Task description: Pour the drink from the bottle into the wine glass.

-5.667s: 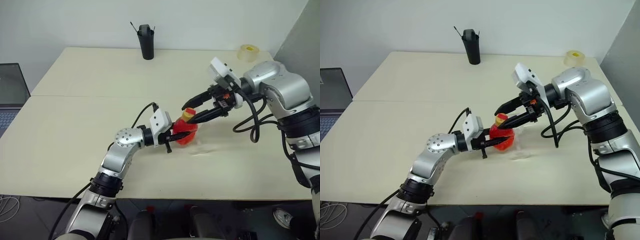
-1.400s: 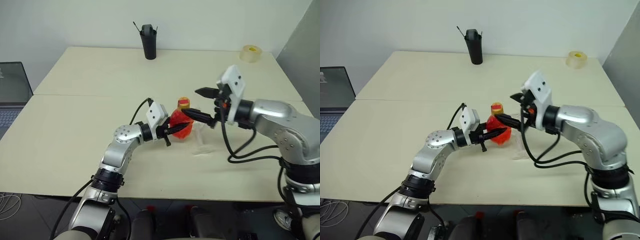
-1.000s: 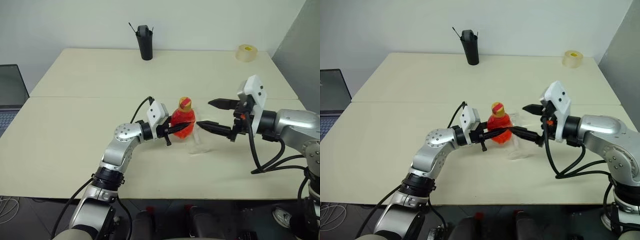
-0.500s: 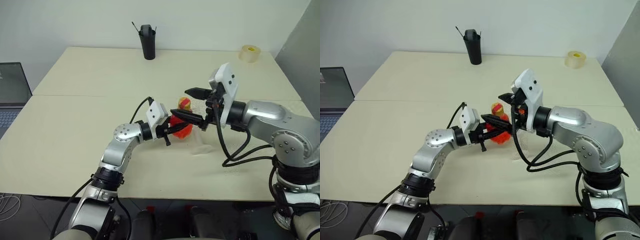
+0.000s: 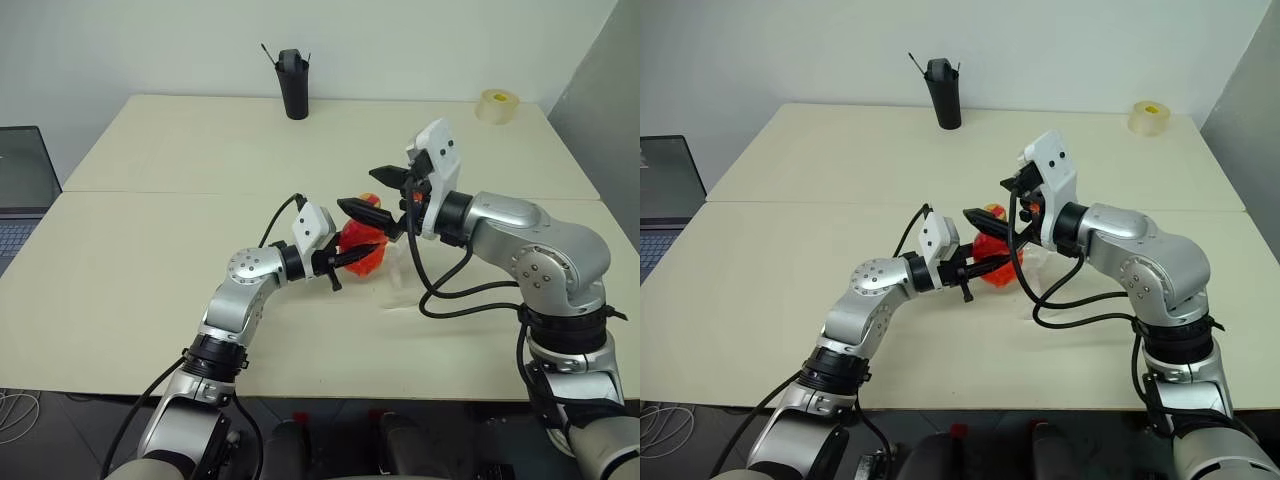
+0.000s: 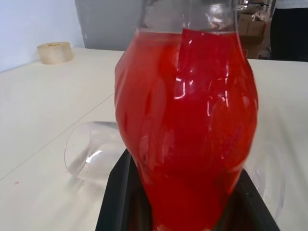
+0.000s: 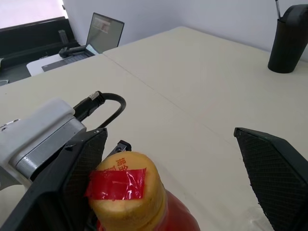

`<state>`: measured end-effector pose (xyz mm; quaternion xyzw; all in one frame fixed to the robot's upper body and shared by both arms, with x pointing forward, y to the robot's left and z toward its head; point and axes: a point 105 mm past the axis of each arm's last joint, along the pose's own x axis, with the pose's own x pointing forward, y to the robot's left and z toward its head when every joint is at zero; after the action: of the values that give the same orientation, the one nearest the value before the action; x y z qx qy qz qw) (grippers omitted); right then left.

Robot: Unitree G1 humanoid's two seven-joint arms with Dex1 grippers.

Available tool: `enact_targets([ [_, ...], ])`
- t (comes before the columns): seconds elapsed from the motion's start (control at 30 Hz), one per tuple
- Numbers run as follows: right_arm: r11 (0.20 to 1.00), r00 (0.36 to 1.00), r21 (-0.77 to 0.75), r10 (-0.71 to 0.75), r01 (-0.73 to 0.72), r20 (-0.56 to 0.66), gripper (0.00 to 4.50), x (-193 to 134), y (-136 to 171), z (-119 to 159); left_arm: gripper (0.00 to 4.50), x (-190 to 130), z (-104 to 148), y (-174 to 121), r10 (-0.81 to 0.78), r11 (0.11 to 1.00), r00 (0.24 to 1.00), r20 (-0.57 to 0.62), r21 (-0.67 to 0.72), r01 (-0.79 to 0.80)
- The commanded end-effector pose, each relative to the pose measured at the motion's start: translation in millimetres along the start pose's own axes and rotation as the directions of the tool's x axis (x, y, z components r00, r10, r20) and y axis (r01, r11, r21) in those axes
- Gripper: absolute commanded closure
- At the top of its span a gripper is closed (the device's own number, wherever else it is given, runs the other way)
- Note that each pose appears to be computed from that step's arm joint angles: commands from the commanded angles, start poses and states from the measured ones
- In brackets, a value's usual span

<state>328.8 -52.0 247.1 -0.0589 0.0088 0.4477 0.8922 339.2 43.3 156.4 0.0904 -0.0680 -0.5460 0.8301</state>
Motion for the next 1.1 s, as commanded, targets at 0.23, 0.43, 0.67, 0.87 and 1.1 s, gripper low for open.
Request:
enact_targets([
  [0.23, 0.999, 0.999, -0.044, 0.014, -0.012, 0.037, 0.0, -15.4, 1.6, 10.3, 3.73, 1.7, 20.9, -2.2, -0.016, 0.998, 0.998, 0.062, 0.065, 0.012],
  [0.43, 0.998, 0.997, -0.03, 0.055, -0.054, 0.06, 0.63, -18.1, 8.9, 13.5, 3.73, 2.5, 21.1, -1.8, -0.019, 0.998, 0.998, 0.06, 0.067, 0.015],
  [0.67, 0.997, 0.994, -0.023, 0.08, -0.079, 0.067, 3.07, -17.8, 14.2, 14.8, 3.73, 2.7, 21.1, -1.5, -0.02, 0.998, 0.998, 0.059, 0.068, 0.016],
  [0.87, 0.985, 0.984, -0.048, 0.169, -0.167, 0.058, 3.27, -21.5, 22.8, 17.3, 3.73, 1.9, 20.2, -1.5, -0.021, 0.998, 0.998, 0.056, 0.067, 0.018],
  [1.1, 0.918, 0.922, -0.091, 0.388, -0.387, 0.0, 3.27, -36.4, 19.4, 20.3, 3.73, 3.6, 19.8, -4.9, -0.048, 0.997, 0.998, 0.049, 0.069, 0.045],
])
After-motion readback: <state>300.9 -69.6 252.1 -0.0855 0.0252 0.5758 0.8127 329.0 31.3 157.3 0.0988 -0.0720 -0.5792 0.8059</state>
